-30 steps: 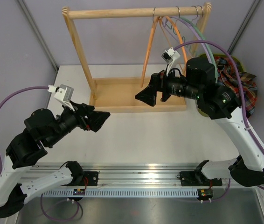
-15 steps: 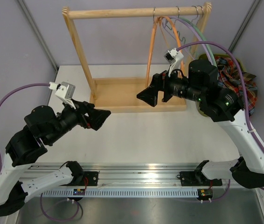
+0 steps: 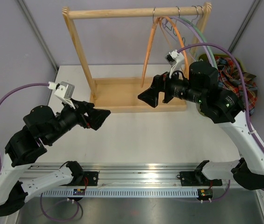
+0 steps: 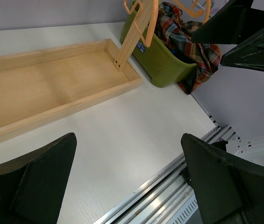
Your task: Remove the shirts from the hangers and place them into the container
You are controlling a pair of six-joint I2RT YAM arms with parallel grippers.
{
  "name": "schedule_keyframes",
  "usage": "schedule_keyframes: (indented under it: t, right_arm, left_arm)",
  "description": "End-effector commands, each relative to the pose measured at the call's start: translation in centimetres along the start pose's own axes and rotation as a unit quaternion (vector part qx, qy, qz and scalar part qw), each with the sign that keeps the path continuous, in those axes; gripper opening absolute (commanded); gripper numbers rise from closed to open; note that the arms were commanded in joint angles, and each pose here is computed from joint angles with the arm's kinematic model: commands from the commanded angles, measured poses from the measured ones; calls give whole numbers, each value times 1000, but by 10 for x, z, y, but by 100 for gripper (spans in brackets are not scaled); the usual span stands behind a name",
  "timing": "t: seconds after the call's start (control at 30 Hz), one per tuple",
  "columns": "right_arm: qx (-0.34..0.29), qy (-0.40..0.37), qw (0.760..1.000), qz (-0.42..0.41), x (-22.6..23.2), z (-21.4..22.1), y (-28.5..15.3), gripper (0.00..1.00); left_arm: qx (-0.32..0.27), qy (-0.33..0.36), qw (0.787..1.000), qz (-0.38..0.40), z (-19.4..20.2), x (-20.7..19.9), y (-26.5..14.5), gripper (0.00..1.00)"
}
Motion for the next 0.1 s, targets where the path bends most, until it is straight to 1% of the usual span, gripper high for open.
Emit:
schedule_keyframes:
  t: [0.0, 0.07]
  right_arm:
    - [-28, -10, 1000, 6, 5, -7, -8, 99]
    - [-28, -4, 1000, 5, 5, -7, -7, 100]
  left_arm:
    - [-30, 3, 999, 19, -12, -6, -4, 99]
    - [-31, 3, 999, 20, -11, -5, -5, 99]
Point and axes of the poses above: each gripper's point midway between its finger pads, its own y axis out along the fingers, its own x axis along the line the jaws close on, z = x × y, the point moved 9 cm from there along -y, back along the fingers, and after that the axes turned 4 degrees about -y, right-handed, at the moved point
